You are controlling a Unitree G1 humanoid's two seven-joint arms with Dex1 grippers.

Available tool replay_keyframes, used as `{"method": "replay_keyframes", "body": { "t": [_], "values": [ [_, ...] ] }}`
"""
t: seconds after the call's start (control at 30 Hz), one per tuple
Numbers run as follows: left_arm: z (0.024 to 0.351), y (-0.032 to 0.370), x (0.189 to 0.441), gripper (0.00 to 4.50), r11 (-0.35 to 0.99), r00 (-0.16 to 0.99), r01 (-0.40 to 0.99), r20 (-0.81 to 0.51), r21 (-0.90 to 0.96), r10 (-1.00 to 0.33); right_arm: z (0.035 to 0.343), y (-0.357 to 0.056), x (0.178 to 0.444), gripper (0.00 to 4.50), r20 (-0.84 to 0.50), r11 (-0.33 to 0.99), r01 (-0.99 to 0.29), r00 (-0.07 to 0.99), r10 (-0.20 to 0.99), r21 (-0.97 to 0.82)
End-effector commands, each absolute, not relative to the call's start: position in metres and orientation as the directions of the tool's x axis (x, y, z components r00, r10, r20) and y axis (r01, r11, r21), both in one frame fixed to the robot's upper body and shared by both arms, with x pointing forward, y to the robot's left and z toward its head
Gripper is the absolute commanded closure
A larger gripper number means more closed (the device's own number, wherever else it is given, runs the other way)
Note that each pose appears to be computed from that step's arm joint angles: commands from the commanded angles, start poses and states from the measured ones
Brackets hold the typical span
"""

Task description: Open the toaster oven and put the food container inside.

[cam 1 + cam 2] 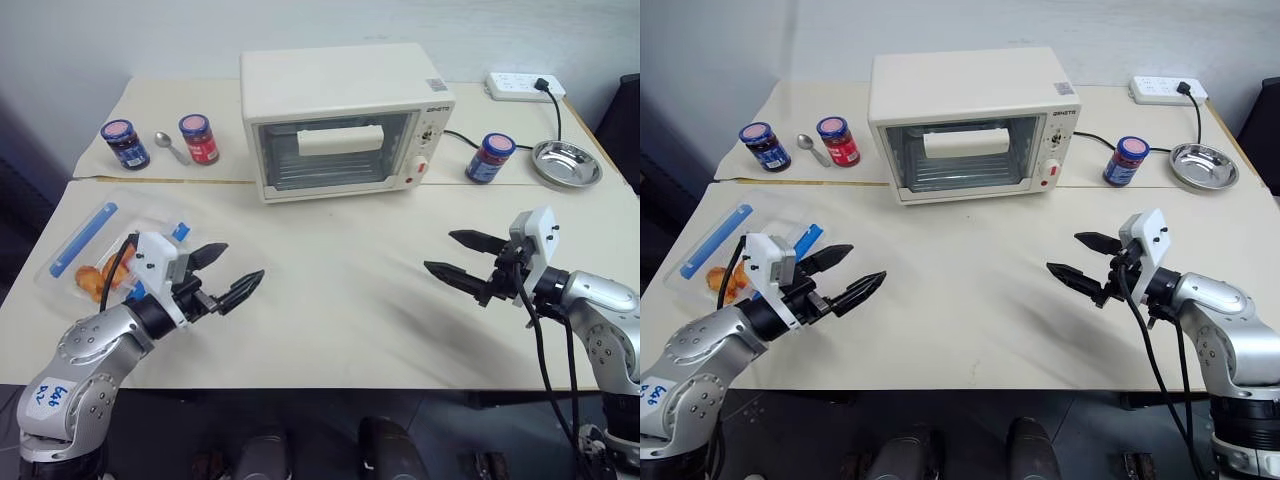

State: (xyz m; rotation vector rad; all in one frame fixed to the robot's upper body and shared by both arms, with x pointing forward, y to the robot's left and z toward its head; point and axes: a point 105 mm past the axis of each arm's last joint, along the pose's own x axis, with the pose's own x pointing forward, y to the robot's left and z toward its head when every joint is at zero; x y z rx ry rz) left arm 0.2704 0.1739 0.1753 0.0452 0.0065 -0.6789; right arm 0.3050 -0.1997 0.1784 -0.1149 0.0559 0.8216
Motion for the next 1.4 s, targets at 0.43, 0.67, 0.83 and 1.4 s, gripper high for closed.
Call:
{"method": "replay_keyframes", "body": {
  "t": [0.43,0.67,0.83,1.4],
  "values": [
    [0.197,0.157,0.265,0.0,0.746,0.746,0.665,0.03,0.034,-0.666,0.193,-0.184,0.31,0.01,-0.039,0.66,-0.746,0.665,0.746,-0.086],
    [0.233,0.142,0.259,0.0,0.62,0.618,0.78,0.052,0.085,-0.784,0.208,-0.155,0.343,0.01,-0.006,0.624,-0.775,0.628,0.778,-0.101],
    [0.262,0.157,0.267,0.0,0.597,0.602,0.78,0.035,0.189,-0.798,0.225,-0.138,0.385,0.01,0.026,0.642,-0.759,0.644,0.765,-0.107],
    [0.283,0.189,0.292,0.0,0.653,0.67,0.7,0.049,0.289,-0.74,0.274,-0.08,0.389,0.01,0.141,0.439,-0.88,0.419,0.897,-0.182]
  ]
}}
